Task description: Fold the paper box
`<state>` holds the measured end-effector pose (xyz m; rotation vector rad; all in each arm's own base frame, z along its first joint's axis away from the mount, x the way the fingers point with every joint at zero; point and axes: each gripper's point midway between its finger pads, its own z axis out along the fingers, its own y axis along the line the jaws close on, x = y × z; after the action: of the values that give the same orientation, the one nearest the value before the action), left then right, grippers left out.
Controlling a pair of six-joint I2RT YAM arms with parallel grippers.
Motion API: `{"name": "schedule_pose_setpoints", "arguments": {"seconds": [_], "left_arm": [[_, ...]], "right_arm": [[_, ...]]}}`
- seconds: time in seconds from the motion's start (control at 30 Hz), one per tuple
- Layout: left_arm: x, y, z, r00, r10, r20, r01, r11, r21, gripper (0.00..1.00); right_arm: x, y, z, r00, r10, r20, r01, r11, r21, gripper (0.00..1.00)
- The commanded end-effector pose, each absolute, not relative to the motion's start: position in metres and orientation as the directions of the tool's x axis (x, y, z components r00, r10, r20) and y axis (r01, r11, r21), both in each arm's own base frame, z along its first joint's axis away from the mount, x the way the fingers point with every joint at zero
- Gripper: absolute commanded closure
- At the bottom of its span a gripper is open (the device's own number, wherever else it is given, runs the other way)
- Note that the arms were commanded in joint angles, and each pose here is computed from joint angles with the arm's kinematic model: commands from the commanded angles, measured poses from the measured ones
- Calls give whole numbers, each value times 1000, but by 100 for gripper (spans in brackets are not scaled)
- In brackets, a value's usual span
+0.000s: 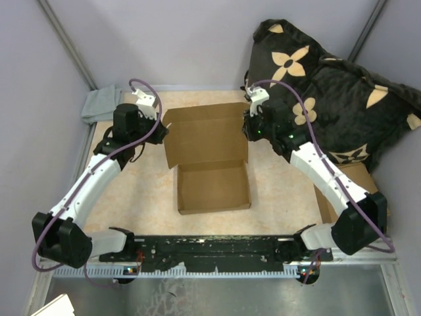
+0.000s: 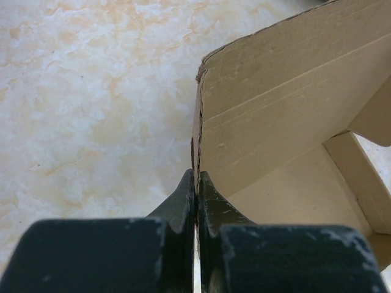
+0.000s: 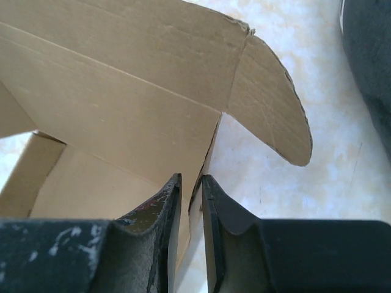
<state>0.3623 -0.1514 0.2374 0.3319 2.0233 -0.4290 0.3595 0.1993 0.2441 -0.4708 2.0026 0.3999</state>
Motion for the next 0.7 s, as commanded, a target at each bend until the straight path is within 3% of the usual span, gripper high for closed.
{"name": "schedule_pose_setpoints", "arguments": {"seconds": [0.0,0.27,0.43,0.67], "left_arm": [[349,-154,250,-412,66,-909,461,875,-146,100],[335,-159,262,-321,65,-945,527,842,-121,100],[336,-162,267,-329,20,-944,514,842,-162,100],[343,-163,297,-265,-121,-957,479,845,-240,100]], "right_arm": [[355,190,238,-505,-199,-840,-454,889,63,79],[357,191,226,-587,-239,-774,-454,888,70,79],[358,200,230,-604,-206,-770,-456,882,122,91],[374,203,258,-538,-106,-837,-405,903,146,98]]}}
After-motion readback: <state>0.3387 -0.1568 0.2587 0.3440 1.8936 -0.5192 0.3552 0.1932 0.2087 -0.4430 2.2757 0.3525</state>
